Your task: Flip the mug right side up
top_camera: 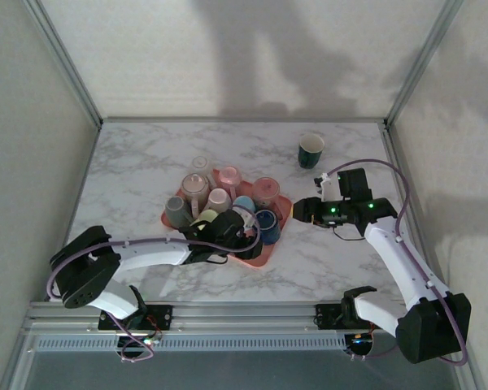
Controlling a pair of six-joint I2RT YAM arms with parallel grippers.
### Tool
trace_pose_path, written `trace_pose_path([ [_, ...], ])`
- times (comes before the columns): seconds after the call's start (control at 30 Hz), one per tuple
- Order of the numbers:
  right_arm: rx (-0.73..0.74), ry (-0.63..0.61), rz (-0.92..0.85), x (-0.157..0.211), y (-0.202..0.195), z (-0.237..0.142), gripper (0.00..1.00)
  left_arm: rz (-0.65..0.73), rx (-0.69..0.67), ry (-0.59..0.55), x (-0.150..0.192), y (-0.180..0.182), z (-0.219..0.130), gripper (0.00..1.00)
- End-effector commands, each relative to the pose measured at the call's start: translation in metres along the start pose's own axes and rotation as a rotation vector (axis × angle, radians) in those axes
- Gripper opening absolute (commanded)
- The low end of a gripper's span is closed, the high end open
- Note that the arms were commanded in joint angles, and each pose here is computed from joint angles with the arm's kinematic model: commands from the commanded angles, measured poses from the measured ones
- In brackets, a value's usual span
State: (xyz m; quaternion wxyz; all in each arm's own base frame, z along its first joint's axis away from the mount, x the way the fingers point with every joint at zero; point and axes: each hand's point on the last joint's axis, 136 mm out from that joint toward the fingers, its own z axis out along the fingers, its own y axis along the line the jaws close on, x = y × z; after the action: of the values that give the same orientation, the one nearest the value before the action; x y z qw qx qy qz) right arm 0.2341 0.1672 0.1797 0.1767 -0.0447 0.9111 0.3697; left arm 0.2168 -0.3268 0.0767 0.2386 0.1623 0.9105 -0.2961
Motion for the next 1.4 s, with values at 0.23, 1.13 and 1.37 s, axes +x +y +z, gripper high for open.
trace_pose_path([
  [0.23, -0.022, 0.014, 0.018, 0.007, 0.0, 0.003, 0.51, 0.042, 0.01, -0.051, -0.025, -0.014, 0.013, 0.47],
  [1.13, -0.033, 0.021, 0.02, 0.009, 0.004, 0.0, 0.49, 0.083, -0.108, -0.003, -0.019, 0.008, 0.025, 0.31],
  [1.37, -0.027, 0.018, 0.019, 0.01, 0.003, -0.001, 0.48, 0.09, -0.102, -0.007, -0.022, 0.006, 0.026, 0.23],
])
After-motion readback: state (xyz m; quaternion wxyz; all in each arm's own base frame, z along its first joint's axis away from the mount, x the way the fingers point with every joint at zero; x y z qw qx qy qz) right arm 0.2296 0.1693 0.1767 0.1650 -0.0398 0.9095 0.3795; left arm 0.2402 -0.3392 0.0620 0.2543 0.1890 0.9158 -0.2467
